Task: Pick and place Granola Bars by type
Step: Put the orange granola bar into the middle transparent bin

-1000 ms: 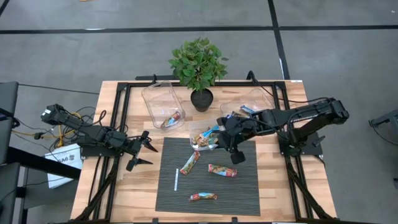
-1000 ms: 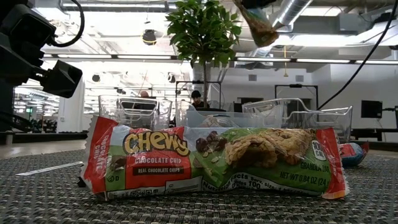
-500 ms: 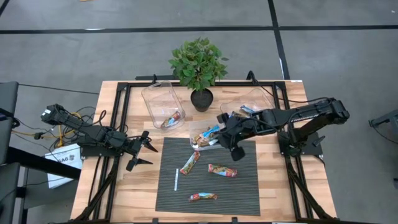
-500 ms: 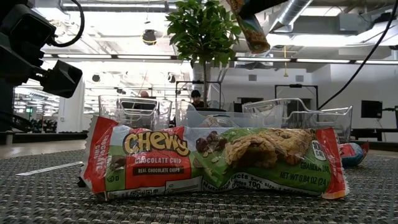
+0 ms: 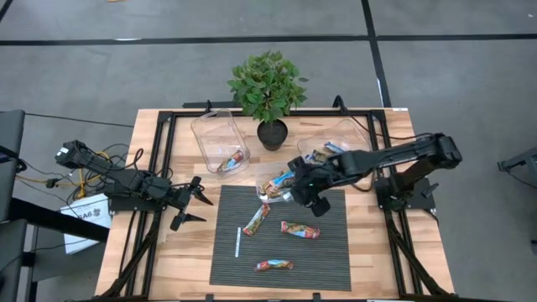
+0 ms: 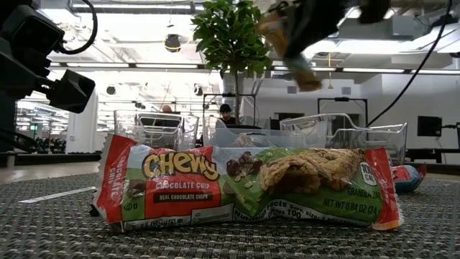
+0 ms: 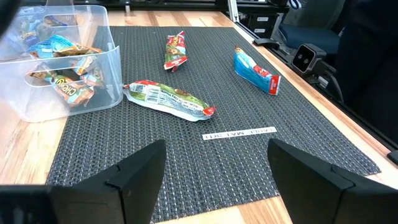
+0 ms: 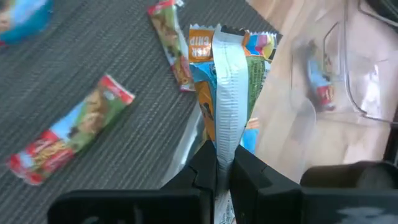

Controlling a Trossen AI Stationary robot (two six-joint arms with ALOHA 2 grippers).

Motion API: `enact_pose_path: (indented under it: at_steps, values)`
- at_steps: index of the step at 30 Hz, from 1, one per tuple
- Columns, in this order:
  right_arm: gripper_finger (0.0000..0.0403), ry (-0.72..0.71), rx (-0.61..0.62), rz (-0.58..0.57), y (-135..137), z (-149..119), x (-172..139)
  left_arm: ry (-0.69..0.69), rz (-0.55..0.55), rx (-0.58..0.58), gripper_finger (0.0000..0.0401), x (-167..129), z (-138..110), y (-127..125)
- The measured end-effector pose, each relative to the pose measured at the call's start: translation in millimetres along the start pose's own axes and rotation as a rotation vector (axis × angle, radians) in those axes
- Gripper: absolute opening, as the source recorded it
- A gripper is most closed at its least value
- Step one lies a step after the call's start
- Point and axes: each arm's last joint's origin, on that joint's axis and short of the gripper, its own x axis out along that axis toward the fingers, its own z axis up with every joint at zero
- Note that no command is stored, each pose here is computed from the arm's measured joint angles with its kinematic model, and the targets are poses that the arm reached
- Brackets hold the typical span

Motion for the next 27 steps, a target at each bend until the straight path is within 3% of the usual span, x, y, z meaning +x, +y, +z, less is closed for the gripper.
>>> enact_pose_path:
  at_steps: [17,27]
  values:
    - [0.0016,0.185,0.013,0.055,-25,-24,92,-0.001,0.001,0.000,0.0274,0,0,0]
    - [0.0024,0.194,0.031,0.048,-29,-28,110,0.000,0.001,0.000,0.0274,0,0,0]
